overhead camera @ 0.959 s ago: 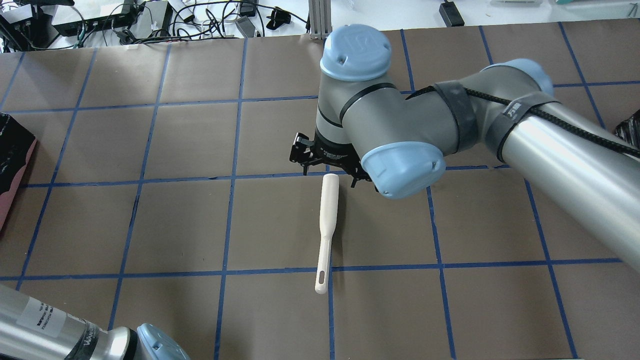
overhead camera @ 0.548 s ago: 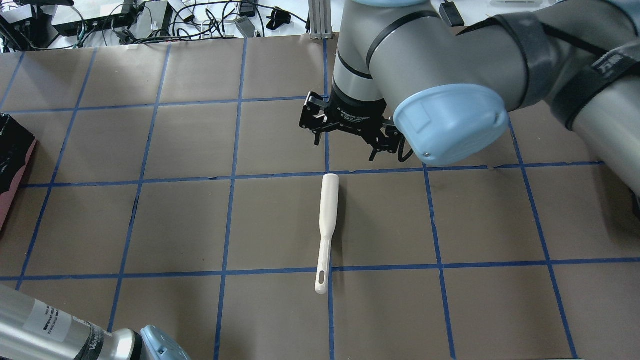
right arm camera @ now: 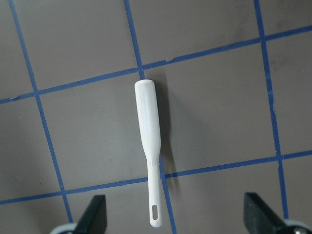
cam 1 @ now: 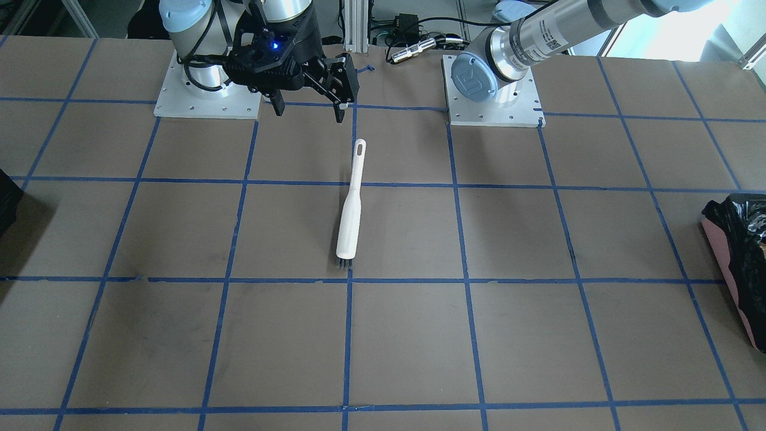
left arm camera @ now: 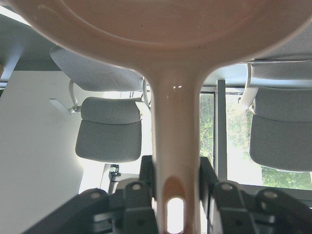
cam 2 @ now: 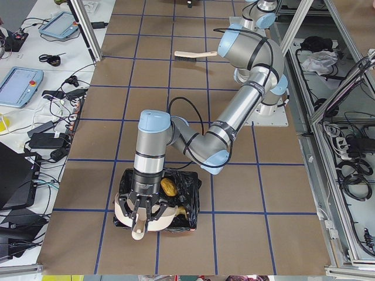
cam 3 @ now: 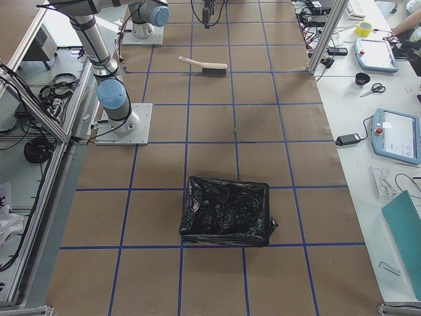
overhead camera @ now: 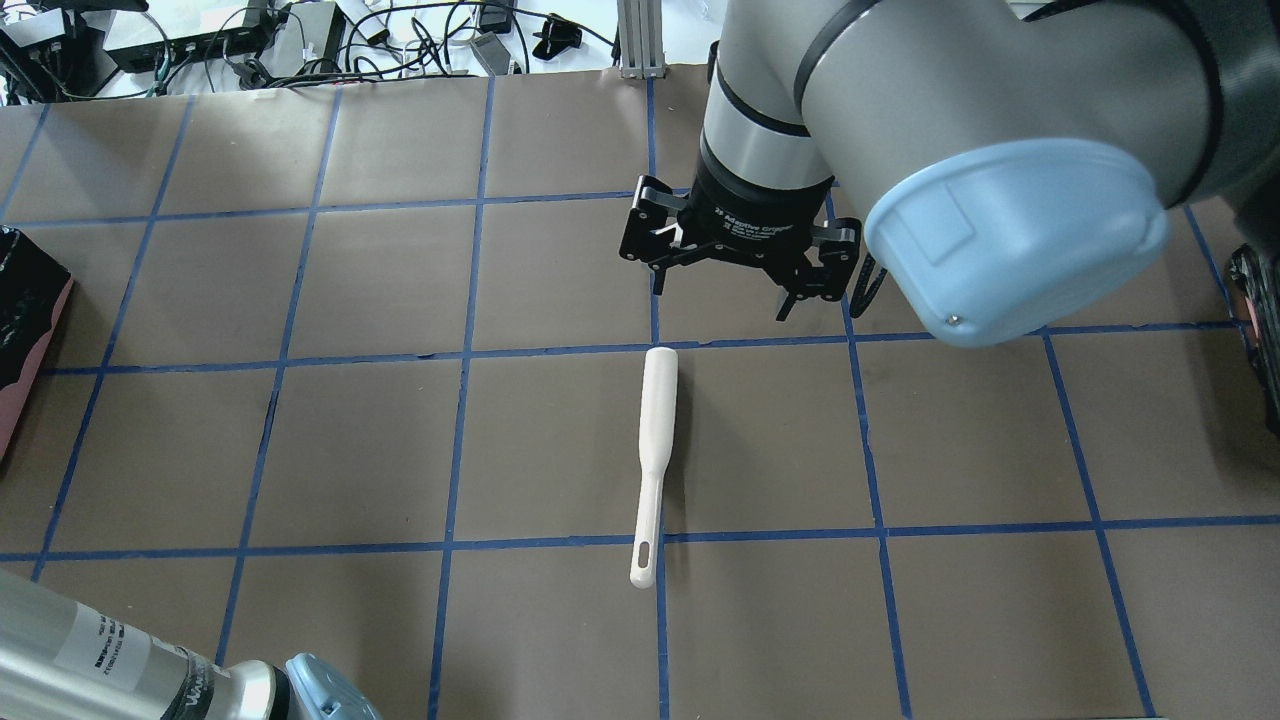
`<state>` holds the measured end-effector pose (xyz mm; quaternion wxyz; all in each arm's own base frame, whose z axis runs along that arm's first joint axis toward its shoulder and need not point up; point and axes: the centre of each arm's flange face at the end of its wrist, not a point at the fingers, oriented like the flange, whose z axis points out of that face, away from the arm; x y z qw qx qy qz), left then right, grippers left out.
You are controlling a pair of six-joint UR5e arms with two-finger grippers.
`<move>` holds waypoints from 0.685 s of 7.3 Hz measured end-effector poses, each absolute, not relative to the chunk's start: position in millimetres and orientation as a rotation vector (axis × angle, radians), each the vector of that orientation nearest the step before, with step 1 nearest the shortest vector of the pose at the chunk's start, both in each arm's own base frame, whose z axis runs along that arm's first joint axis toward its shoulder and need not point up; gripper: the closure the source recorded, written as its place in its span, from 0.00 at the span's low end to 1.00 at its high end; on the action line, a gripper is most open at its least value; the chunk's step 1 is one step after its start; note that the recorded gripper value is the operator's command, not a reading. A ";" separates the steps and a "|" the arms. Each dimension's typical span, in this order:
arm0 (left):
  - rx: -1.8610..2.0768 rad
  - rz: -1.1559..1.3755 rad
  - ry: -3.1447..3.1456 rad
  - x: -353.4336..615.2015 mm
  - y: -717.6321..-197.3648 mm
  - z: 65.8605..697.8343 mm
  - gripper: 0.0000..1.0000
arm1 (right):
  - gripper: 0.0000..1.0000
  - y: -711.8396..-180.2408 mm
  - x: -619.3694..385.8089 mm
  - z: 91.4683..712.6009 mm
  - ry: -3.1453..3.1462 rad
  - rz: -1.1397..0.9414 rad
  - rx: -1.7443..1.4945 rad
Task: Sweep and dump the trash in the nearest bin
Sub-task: 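Tip the dustpan over the bin with the left gripper while the right lowers the brush, then release the brush and raise the right gripper while the left brings the dustpan back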
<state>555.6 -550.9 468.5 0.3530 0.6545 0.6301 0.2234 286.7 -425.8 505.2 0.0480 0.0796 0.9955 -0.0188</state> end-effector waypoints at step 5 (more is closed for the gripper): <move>1.660 0.227 1.847 464.5 -610.9 471.6 1.00 | 0.00 -476.7 159.5 532.3 3.143 -0.113 -0.059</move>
